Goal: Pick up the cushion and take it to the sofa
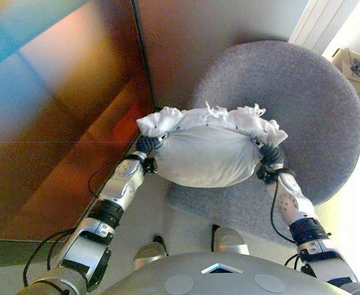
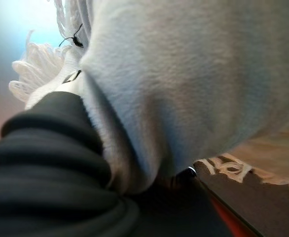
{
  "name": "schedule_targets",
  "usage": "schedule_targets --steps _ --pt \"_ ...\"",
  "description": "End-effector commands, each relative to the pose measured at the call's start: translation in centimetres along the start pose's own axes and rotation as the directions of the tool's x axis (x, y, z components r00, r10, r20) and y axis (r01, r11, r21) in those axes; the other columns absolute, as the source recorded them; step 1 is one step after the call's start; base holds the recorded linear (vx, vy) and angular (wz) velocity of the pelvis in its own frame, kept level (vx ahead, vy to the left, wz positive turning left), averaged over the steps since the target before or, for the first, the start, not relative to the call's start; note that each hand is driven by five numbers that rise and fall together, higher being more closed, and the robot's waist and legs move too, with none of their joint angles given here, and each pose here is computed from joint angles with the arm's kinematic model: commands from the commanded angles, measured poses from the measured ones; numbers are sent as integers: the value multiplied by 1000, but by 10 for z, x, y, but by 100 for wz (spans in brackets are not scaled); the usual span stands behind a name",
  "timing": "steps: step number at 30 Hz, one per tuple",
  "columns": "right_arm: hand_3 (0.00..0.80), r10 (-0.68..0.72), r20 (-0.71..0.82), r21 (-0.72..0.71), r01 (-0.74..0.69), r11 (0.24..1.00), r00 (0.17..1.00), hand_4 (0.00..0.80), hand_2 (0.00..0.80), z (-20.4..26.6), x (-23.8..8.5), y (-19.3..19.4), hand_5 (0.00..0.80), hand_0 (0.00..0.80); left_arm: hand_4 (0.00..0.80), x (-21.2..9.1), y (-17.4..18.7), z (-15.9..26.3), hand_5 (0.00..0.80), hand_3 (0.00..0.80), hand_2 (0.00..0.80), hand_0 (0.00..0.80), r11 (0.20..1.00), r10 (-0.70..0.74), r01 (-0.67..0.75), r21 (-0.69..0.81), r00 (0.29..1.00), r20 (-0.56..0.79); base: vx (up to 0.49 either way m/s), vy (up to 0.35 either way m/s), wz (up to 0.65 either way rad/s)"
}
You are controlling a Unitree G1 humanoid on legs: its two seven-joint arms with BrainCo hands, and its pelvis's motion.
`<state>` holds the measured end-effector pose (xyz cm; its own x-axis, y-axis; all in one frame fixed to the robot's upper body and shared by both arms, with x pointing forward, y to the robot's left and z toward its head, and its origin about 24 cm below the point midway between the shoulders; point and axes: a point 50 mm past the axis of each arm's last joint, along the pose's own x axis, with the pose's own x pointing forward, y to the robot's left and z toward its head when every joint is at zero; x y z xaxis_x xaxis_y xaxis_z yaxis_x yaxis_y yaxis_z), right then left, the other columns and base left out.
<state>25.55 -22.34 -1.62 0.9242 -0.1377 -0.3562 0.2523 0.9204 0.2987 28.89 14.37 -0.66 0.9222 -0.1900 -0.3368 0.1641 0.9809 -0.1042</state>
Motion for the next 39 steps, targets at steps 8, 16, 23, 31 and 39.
schedule_targets --steps 8,16,23,31,39 --pt "800 -145 215 173 108 979 966 800 800 61 18 -25 800 800 800 13 -29 41 800 800 800 800 988 -131 120 103 984 118 118 -168 16" --pt "800 -184 240 93 166 982 953 800 800 86 19 -39 800 800 800 9 -33 31 800 800 800 800 991 -132 129 43 988 77 128 -115 -12" --pt "800 -171 253 39 166 985 952 800 800 111 24 -50 800 800 800 7 -57 49 800 800 800 800 973 -229 231 -6 966 120 68 -171 -8" --pt "800 -166 261 111 141 984 951 800 800 120 39 -23 800 800 800 11 -67 83 800 800 800 800 970 -242 230 84 950 195 -101 -216 2" --pt "800 -250 283 151 215 965 926 800 800 135 42 -33 800 800 800 11 -88 80 800 800 800 800 957 -290 285 54 943 166 49 -73 0"
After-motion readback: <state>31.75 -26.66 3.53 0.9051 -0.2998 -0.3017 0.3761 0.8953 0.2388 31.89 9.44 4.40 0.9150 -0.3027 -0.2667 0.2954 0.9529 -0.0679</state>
